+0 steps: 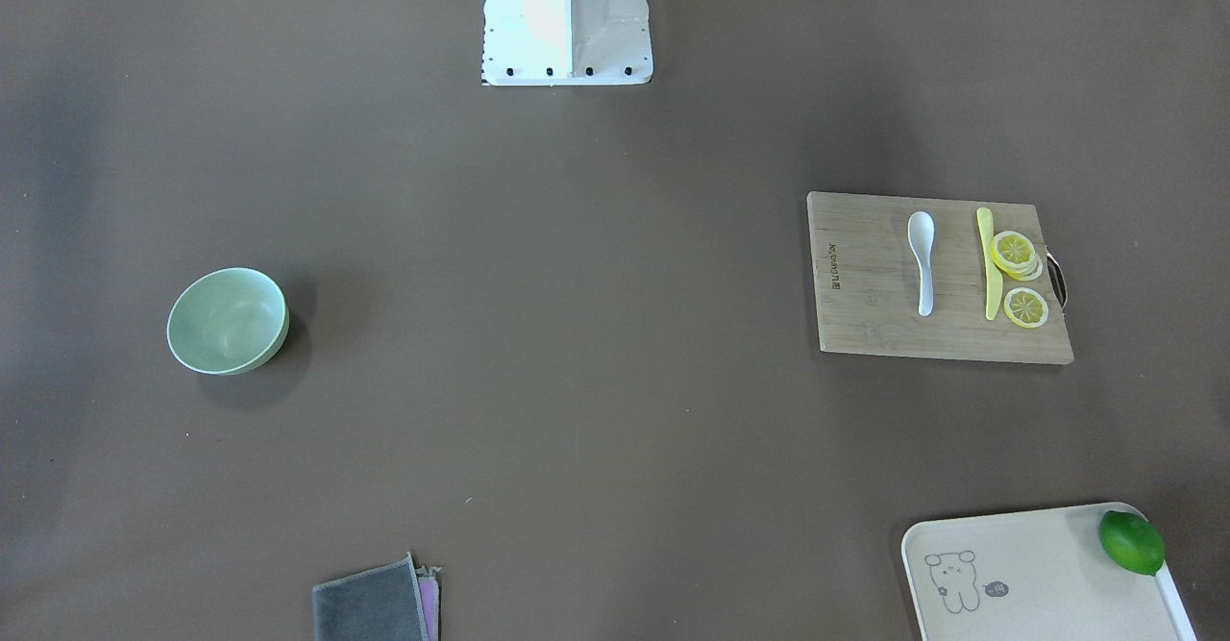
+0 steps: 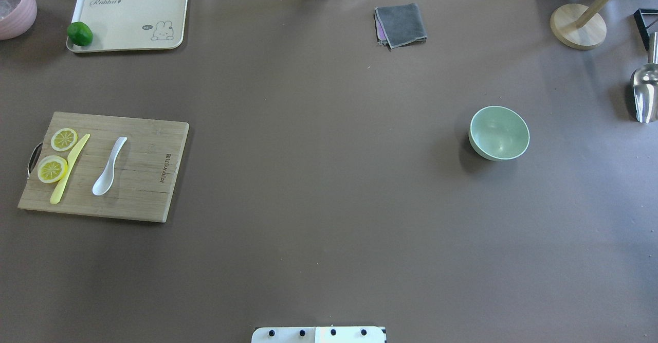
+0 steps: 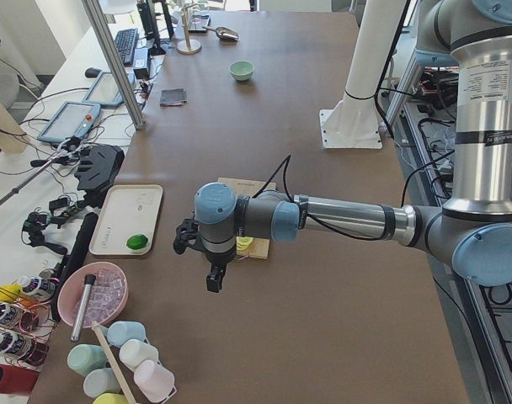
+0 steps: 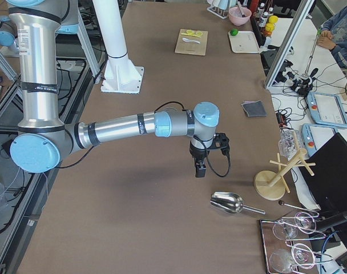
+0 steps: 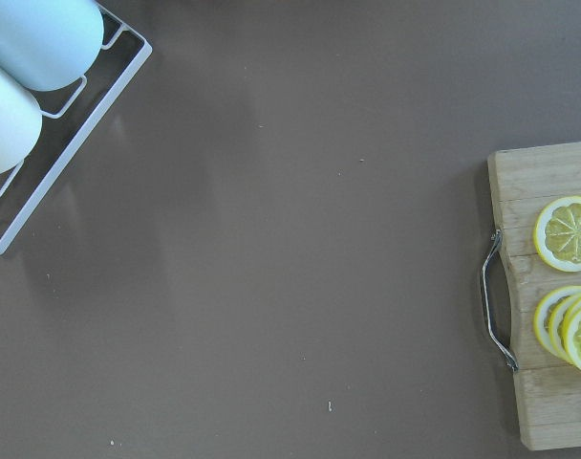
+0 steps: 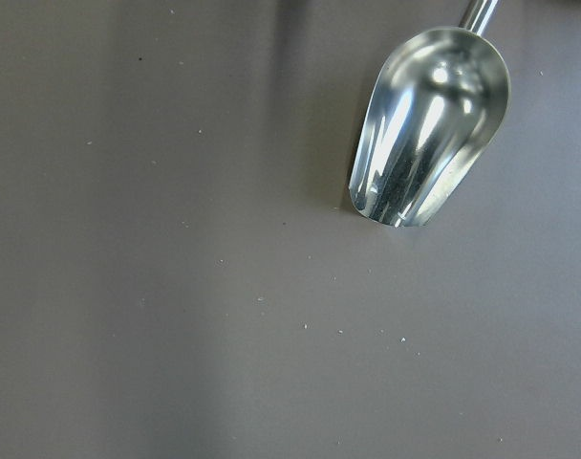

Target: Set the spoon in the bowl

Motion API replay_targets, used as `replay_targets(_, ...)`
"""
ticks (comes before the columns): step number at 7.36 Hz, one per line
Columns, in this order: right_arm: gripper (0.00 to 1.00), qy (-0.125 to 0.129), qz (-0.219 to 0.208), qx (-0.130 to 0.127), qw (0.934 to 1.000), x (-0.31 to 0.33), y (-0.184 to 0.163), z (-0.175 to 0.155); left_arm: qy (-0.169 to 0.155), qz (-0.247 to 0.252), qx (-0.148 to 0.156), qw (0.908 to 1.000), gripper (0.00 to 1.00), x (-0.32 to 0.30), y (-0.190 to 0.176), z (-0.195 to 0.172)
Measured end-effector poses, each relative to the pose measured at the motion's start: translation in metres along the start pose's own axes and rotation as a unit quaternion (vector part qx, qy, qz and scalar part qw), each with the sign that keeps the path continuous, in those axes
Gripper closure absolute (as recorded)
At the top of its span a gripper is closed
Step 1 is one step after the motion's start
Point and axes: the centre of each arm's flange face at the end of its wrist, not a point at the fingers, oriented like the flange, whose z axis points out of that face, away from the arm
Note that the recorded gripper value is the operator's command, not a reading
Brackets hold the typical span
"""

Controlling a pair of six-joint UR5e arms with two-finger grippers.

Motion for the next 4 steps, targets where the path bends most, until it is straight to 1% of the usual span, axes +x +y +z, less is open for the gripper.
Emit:
replay_targets(2,0.0,-0.001,0.005,-0.006,1.0,0.003,0.007,0.005,0.001,0.005,0.006,1.0,0.02,0.005,-0.005,-0.005)
replay_targets(4,0.0,-0.003,0.01,-0.012,0.9999,0.009,0.02,0.011,0.0,0.009,0.01,0.9999,0.02,0.008,-0.009,-0.008)
